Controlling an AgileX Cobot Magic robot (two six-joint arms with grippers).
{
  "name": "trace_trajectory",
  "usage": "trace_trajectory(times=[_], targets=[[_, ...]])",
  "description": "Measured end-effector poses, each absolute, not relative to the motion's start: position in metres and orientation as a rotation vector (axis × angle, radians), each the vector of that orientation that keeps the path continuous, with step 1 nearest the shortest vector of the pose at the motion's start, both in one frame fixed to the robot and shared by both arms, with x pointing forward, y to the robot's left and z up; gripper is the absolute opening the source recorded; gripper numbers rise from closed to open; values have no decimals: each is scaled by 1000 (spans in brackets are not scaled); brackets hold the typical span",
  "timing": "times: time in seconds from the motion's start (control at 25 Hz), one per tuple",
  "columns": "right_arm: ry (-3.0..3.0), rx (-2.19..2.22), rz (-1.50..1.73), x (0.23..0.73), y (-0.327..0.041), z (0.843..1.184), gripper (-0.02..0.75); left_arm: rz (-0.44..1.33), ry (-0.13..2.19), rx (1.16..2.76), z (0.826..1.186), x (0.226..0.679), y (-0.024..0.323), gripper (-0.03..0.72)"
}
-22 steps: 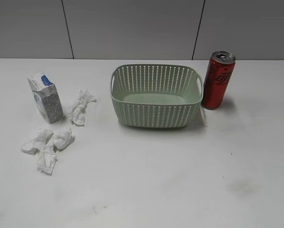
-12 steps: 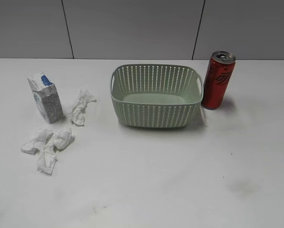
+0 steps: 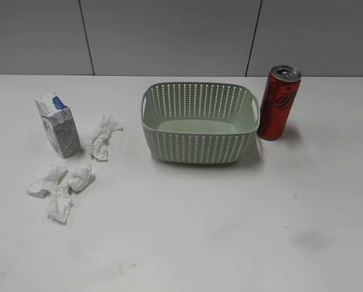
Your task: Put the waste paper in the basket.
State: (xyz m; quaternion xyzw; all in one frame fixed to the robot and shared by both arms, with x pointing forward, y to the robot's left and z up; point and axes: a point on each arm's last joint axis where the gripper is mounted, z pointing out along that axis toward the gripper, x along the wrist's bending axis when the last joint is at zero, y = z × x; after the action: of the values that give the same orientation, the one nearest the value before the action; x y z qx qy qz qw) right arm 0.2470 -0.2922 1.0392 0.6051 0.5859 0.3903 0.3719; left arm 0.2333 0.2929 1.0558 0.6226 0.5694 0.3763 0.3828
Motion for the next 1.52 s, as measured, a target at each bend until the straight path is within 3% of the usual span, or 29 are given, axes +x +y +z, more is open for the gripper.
trace_trajectory(times=[1.0,1.32,1.52], targets=[[1502,1551,1000,247,-292,1039,571,946,1455,1586,1061,239,293,561],[1502,1551,1000,247,-292,1039,571,707,1598,1645,1065,314,290,561],[1502,1551,1000,247,-292,1039,571,597,1656,1760,1055,372,292,562]])
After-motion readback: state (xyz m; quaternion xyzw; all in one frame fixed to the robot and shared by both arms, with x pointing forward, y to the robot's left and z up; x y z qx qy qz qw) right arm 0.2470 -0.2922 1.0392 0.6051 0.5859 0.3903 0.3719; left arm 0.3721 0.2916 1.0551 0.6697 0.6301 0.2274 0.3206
